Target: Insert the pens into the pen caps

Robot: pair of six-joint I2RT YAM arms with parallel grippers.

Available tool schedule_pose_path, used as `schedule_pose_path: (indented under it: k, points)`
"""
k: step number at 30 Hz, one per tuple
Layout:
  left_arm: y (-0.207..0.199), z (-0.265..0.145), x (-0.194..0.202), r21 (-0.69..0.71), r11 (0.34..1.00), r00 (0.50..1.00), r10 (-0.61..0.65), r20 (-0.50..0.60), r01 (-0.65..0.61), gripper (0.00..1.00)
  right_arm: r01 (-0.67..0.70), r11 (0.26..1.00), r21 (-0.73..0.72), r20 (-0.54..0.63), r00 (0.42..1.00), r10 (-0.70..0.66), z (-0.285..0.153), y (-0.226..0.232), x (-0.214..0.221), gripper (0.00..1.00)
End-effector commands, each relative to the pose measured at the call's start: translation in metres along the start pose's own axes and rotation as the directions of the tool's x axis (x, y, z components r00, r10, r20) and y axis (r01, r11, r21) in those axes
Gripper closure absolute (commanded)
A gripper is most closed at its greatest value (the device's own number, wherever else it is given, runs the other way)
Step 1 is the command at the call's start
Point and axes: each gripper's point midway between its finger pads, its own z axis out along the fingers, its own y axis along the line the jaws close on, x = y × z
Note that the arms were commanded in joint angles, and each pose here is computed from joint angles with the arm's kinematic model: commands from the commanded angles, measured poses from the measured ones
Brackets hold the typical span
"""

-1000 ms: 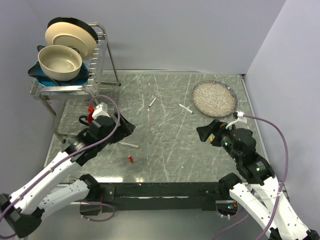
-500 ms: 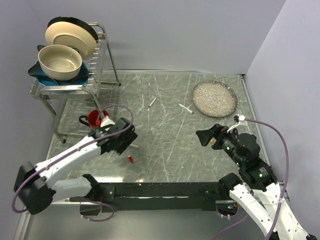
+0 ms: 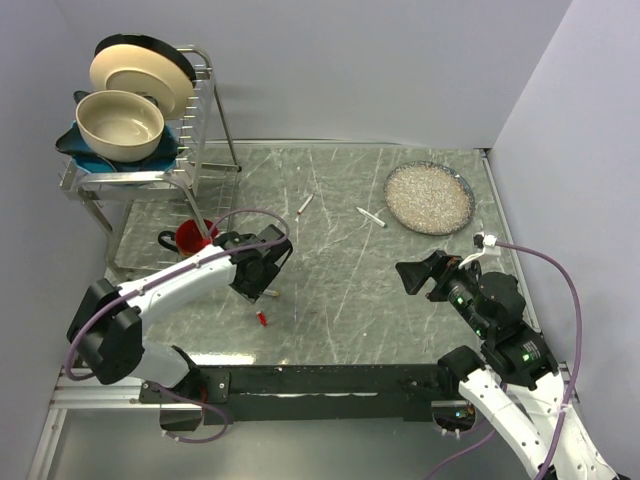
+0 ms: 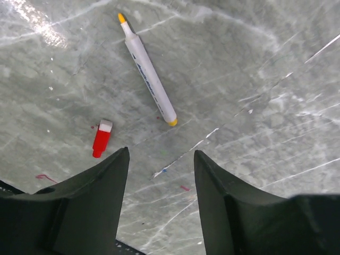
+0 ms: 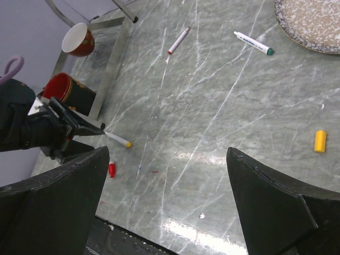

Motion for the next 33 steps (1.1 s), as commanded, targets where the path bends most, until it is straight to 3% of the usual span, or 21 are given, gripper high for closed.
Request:
schedule_pose_path:
  k: [1,11,18,33]
  points:
    - [0.002,-0.024,-0.017,0.041,0.988,0.986,-0.153,0.065,0.15,0.42,0.003,1.0,0.014,0.018,1.0,-0.003,0.0,-0.003,-0.003,0.01]
    - [0.018,-0.023,-0.012,0.008,0.965,0.963,-0.261,0.069,0.261,0.4,0.006,1.0,0.014,0.016,1.0,-0.007,-0.001,-0.003,-0.003,0.0]
    - [0.029,-0.016,-0.002,-0.045,0.903,0.904,-0.426,0.04,0.427,0.43,0.003,1.0,0.014,0.022,1.0,-0.003,-0.002,-0.003,-0.003,0.0]
    - [0.003,0.009,0.007,-0.046,0.866,0.865,-0.492,0.096,0.498,0.43,0.005,1.0,0.001,0.037,0.999,-0.005,-0.007,-0.001,-0.006,0.0]
